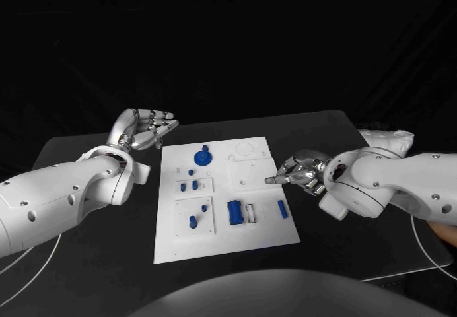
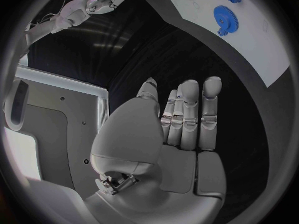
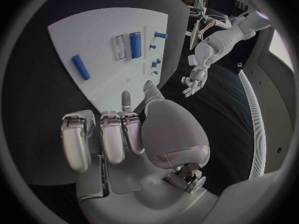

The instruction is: Assemble the parts on the task board

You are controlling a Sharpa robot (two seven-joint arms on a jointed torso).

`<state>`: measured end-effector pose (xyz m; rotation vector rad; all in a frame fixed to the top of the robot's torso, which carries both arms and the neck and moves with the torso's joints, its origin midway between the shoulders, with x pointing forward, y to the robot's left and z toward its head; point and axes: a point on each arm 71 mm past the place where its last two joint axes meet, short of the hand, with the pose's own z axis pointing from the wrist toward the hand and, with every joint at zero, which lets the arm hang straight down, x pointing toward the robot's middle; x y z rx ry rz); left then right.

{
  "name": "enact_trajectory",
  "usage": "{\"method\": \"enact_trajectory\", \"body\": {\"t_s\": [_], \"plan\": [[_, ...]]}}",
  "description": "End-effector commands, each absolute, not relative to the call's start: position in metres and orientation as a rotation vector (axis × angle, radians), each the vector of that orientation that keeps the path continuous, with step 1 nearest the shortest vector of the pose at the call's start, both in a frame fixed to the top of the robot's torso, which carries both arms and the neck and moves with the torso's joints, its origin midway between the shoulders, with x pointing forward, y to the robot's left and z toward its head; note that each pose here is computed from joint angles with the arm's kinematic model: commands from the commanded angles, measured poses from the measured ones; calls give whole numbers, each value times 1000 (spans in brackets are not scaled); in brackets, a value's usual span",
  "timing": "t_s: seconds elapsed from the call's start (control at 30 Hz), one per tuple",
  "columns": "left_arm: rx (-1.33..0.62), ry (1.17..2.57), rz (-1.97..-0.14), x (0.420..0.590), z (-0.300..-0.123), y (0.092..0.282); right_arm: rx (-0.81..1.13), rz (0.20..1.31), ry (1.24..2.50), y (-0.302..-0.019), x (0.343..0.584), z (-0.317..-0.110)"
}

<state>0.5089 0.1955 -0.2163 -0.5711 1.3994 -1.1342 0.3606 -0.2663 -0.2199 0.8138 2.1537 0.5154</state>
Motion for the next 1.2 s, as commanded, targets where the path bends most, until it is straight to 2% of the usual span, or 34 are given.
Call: {"method": "enact_trajectory", "body": {"t_s": [0.03, 0.27, 0.47, 0.67, 1.2], "plan": [[-562, 1406, -1150, 509, -216, 192, 645, 369, 2199, -277, 354, -221], [-561, 1408, -1152, 509, -216, 190, 560, 215, 2235, -294, 344, -228], [-560, 1410, -1152, 510, -216, 190, 491, 155, 2262, -294, 340, -242], [-559, 1410, -1152, 510, -217, 191, 435, 140, 2298, -286, 338, -255], [-560, 1412, -1152, 509, -217, 192, 397, 151, 2338, -275, 342, -272]]}}
